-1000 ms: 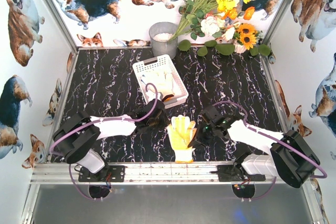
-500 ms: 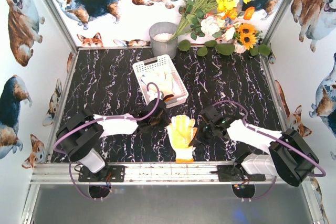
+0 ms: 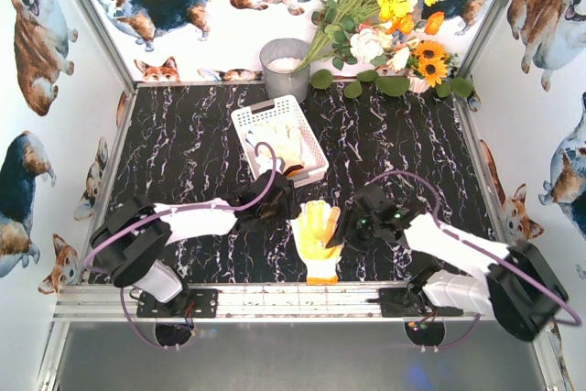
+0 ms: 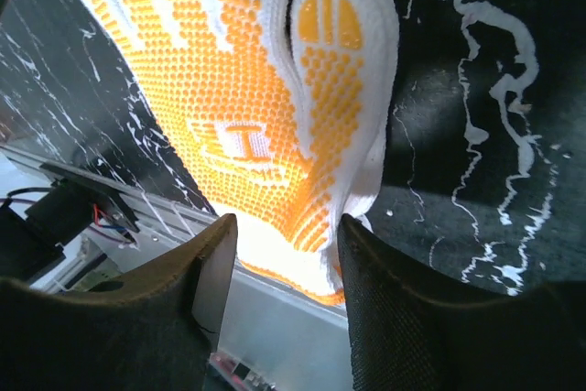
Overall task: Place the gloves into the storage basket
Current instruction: Pair the glove with the glove.
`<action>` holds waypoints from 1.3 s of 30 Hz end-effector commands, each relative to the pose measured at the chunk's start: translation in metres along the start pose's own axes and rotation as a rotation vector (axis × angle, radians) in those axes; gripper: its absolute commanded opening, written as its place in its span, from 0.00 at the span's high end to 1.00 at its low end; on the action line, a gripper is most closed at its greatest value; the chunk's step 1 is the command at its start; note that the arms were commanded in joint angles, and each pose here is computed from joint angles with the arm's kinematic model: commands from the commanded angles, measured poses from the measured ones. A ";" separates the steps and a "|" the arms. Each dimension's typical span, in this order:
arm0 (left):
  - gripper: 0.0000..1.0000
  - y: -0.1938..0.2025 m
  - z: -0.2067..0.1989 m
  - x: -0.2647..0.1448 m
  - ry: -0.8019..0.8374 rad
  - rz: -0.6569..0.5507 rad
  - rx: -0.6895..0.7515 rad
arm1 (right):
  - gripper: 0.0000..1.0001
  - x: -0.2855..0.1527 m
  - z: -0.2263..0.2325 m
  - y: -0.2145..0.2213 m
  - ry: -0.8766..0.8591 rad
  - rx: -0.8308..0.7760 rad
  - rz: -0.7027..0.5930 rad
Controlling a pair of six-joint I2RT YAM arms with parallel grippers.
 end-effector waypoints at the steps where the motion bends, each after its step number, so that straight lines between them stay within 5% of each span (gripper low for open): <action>1: 0.51 -0.028 -0.018 -0.017 0.062 -0.054 0.044 | 0.48 -0.017 -0.003 -0.006 0.008 -0.052 -0.104; 7: 0.54 -0.039 -0.038 -0.031 0.157 -0.047 0.097 | 0.51 -0.033 -0.007 -0.019 0.059 -0.098 -0.219; 21: 0.74 -0.039 -0.088 0.000 0.370 -0.008 0.104 | 0.78 -0.001 0.000 -0.025 0.083 -0.104 -0.136; 33: 0.79 -0.019 -0.074 0.036 0.299 0.045 0.107 | 0.83 0.013 0.003 -0.032 0.110 -0.132 -0.120; 39: 0.81 -0.011 -0.043 0.038 0.119 0.043 0.120 | 0.84 0.012 -0.004 -0.032 0.149 -0.143 -0.130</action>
Point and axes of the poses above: each gripper's point midway between its finger pads, its own x axis out along the fingers, its own z axis along the line the jaws close on, y = z × x, the point moved 5 cm from there along -x, back along the fingers, and after that the axes turned 8 degrees about x, right-handed, at the moved point
